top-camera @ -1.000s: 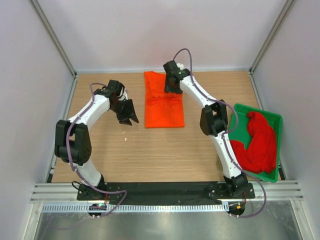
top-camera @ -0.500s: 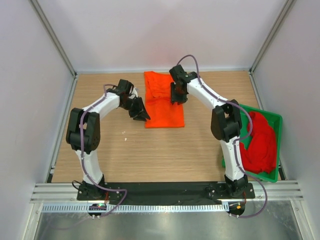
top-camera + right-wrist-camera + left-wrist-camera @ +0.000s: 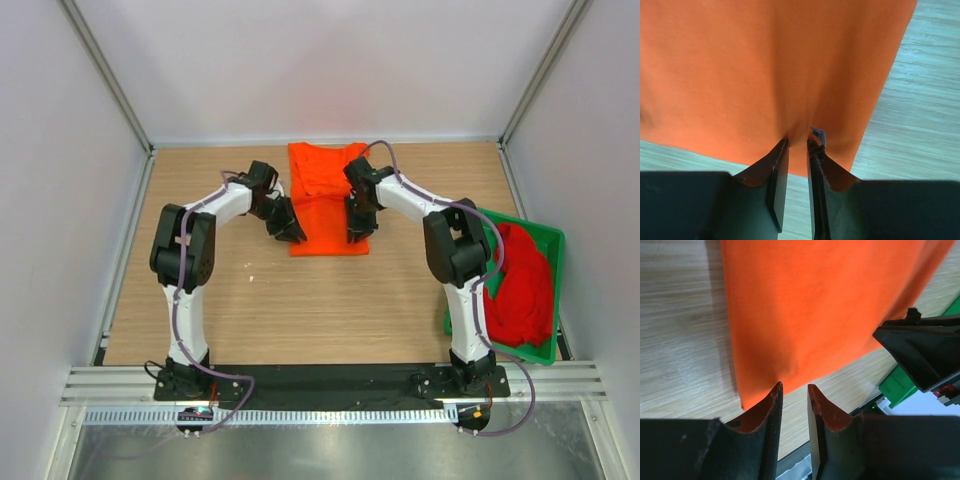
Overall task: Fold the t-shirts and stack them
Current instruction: Fold the tshirt
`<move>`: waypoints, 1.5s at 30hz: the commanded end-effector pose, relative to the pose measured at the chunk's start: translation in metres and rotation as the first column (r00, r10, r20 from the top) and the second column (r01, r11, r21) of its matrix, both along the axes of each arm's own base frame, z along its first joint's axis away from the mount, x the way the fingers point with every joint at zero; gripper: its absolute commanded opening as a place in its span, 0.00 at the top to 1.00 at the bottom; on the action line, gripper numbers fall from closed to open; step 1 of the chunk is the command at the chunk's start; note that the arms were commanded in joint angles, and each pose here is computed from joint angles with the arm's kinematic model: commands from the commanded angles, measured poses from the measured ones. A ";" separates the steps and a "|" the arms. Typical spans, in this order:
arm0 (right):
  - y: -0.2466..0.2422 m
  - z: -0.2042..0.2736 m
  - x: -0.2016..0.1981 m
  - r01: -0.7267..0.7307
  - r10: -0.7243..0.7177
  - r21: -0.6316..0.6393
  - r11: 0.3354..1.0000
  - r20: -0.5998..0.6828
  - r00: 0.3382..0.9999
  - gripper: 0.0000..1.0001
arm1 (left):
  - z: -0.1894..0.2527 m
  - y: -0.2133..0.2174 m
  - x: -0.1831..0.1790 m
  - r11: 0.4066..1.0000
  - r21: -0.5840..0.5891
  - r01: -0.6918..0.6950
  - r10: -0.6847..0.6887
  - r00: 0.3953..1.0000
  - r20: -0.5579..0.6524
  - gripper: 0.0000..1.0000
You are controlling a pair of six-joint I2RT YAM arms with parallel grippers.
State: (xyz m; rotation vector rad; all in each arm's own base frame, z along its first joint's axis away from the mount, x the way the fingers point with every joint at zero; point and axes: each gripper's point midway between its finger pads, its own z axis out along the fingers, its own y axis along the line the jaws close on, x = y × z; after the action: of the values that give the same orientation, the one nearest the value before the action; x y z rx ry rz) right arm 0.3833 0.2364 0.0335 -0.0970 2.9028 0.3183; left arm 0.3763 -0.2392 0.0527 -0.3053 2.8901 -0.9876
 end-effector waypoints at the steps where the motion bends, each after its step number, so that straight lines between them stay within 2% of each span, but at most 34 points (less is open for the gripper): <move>1: 0.001 0.011 -0.003 -0.028 0.026 0.040 0.999 0.035 0.999 0.71 | -0.019 0.002 -0.018 0.999 0.053 0.014 -0.011 0.998 -0.060 0.73; 6: -0.005 0.001 -0.022 -0.044 0.043 0.050 0.998 0.016 0.999 0.72 | -0.038 0.008 -0.041 0.993 0.112 0.030 -0.018 0.994 -0.103 0.73; 11: -0.018 -0.011 -0.064 -0.072 0.074 0.052 0.996 -0.041 0.996 0.71 | -0.042 0.011 -0.079 0.988 0.146 0.050 -0.030 0.991 -0.132 0.74; 19: -0.033 0.013 -0.136 -0.090 0.099 0.124 0.988 -0.063 0.993 0.71 | -0.013 -0.003 -0.150 0.985 0.133 0.107 -0.091 0.988 -0.122 0.74; 21: -0.045 0.022 -0.140 -0.099 0.103 0.078 0.992 -0.053 0.993 0.70 | 0.004 -0.010 -0.158 0.990 0.091 0.108 -0.098 0.989 -0.108 0.74; 24: -0.054 0.047 -0.125 -0.116 0.115 0.021 0.993 0.027 0.993 0.69 | 0.032 -0.008 -0.149 0.989 0.104 0.107 -0.104 0.994 -0.042 0.72; 25: -0.051 0.060 -0.114 -0.118 0.116 0.029 0.993 0.066 0.991 0.68 | 0.040 -0.009 -0.143 0.988 0.111 0.107 -0.106 0.994 -0.022 0.71; 27: -0.048 0.060 -0.102 -0.104 0.101 0.048 0.993 0.059 0.993 0.67 | 0.049 -0.008 -0.135 0.986 0.124 0.114 -0.115 0.993 -0.005 0.70; 28: -0.042 0.068 -0.090 -0.098 0.092 0.063 0.993 0.081 0.992 0.67 | 0.057 -0.011 -0.119 0.986 0.120 0.117 -0.121 0.992 0.028 0.70; 30: -0.034 0.060 -0.078 -0.083 0.079 0.074 0.994 0.055 0.995 0.67 | 0.059 -0.013 -0.104 0.987 0.114 0.112 -0.116 0.993 0.035 0.71; 37: -0.009 0.057 -0.019 -0.025 0.015 0.093 0.995 0.100 0.995 0.68 | 0.063 -0.019 -0.033 0.997 0.015 0.080 -0.081 0.994 0.072 0.73; 45: 0.001 0.051 0.016 -0.007 -0.001 0.083 0.997 0.093 0.996 0.68 | 0.056 -0.004 -0.010 0.998 -0.002 0.065 -0.064 0.995 0.077 0.75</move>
State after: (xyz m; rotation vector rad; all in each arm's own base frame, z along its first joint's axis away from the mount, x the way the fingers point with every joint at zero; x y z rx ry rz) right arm 0.3808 0.2344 0.0617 -0.1216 2.8493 0.4200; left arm 0.3578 -0.2387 0.0874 -0.2502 2.9033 -0.9199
